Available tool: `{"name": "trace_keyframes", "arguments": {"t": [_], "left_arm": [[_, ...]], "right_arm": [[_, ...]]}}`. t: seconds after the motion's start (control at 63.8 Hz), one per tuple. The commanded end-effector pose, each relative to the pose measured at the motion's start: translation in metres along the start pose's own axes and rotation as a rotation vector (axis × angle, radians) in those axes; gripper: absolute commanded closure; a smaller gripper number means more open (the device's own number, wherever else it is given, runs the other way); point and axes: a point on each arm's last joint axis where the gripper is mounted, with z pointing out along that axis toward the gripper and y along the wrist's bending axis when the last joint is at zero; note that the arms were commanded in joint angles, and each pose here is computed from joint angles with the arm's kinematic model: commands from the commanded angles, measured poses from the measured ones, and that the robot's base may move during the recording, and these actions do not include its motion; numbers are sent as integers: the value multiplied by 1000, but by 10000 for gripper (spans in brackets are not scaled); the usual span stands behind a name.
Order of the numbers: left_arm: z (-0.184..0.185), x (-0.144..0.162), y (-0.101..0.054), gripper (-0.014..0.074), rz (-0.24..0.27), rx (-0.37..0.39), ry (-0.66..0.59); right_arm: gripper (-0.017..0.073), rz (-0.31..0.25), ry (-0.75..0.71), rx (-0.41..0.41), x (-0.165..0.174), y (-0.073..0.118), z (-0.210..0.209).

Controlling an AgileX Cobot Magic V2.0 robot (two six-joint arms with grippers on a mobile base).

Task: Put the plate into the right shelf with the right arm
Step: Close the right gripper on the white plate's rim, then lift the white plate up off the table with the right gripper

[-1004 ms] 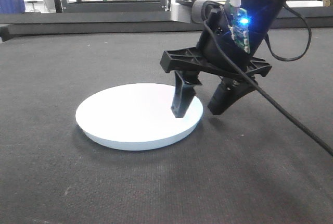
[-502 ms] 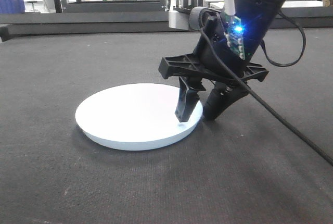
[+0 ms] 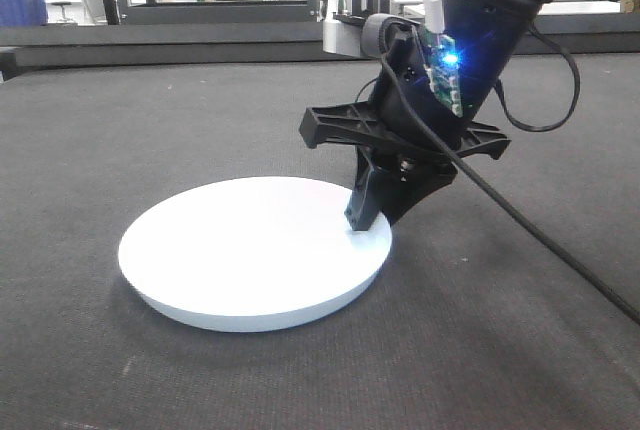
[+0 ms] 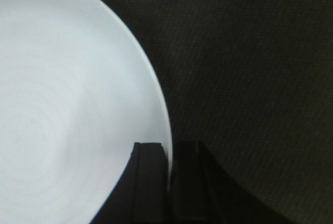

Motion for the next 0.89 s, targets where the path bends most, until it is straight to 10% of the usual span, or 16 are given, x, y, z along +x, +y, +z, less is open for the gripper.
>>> {"name": "trace_keyframes", "arguments": {"t": [0.0, 0.486, 0.878], "left_arm": [[0, -5, 0, 640, -7, 0, -81], [0, -5, 0, 640, -7, 0, -81], [0, -5, 0, 640, -7, 0, -81]], "right_arm": [[499, -26, -85, -8, -16, 4, -26], [499, -111, -316, -69, 5, 32, -159], [499, -156, -830, -108, 116, 30, -276]]}}
